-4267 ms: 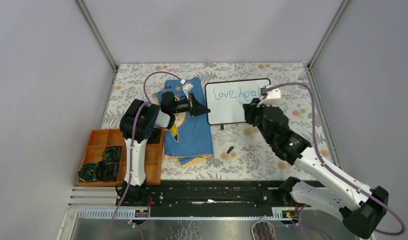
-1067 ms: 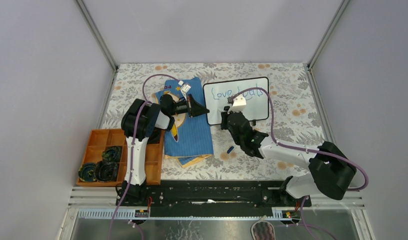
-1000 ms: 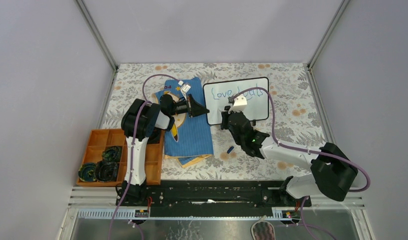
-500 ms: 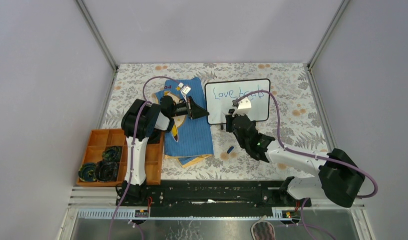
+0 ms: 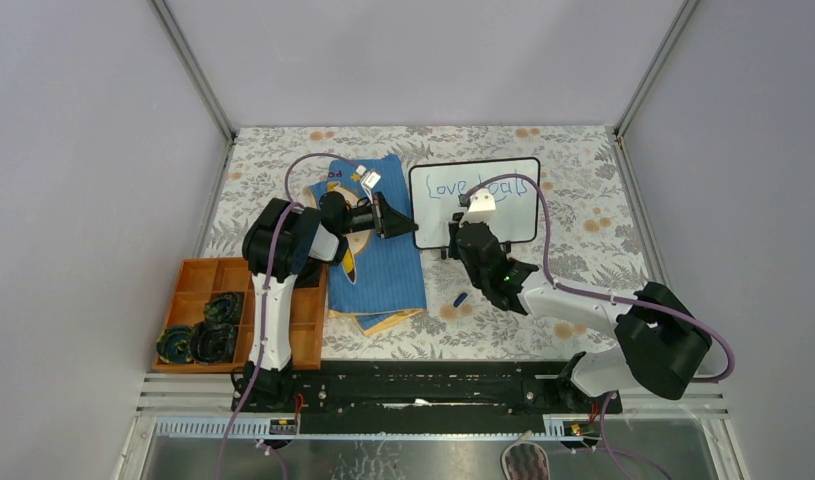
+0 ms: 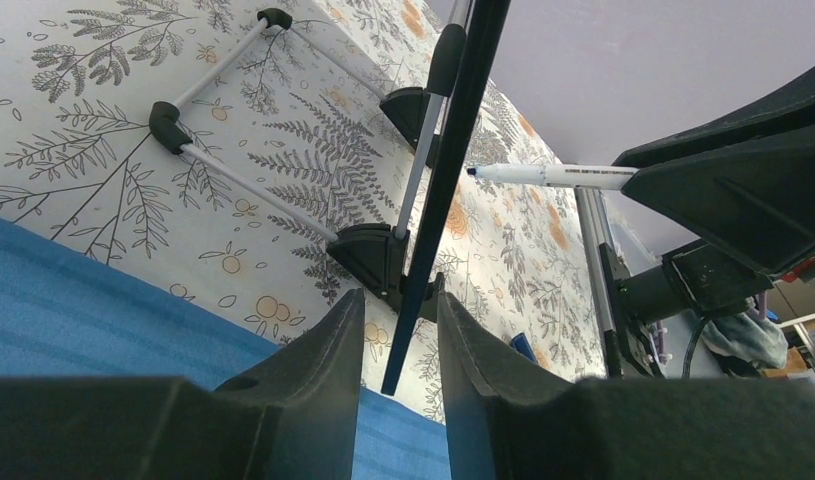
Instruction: Write a sentence on the whiteboard
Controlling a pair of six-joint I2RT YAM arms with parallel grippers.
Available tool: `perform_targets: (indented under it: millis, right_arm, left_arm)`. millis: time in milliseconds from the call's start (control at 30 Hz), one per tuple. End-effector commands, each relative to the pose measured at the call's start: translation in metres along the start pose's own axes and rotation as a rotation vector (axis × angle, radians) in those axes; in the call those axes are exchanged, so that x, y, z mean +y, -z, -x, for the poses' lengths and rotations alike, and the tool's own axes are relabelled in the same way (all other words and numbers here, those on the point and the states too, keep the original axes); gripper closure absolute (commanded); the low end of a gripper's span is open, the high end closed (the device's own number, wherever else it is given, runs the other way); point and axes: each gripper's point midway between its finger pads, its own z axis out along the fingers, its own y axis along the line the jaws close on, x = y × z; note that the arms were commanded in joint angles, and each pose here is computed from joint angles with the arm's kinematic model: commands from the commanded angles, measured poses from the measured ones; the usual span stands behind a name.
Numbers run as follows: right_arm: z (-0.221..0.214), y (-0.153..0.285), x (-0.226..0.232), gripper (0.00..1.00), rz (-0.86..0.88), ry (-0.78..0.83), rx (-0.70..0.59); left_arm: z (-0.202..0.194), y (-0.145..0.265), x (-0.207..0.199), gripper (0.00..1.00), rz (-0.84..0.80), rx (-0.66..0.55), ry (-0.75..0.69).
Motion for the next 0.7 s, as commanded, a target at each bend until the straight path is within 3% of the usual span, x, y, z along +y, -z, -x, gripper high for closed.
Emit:
perform_targets:
  millis: [0, 667]
  right_arm:
    - [0.033, -0.006, 0.012, 1.0, 0.022, -0.072, -0.074]
    - [0.028, -0.023, 0.013, 1.0, -0.008, -0.056, -0.043]
  left_arm:
    - [0.013, -0.004, -0.012, 0.61, -0.036, -0.039, -0.065]
    - [0.019, -0.005, -0.015, 0.64, -0.046, -0.054, -0.069]
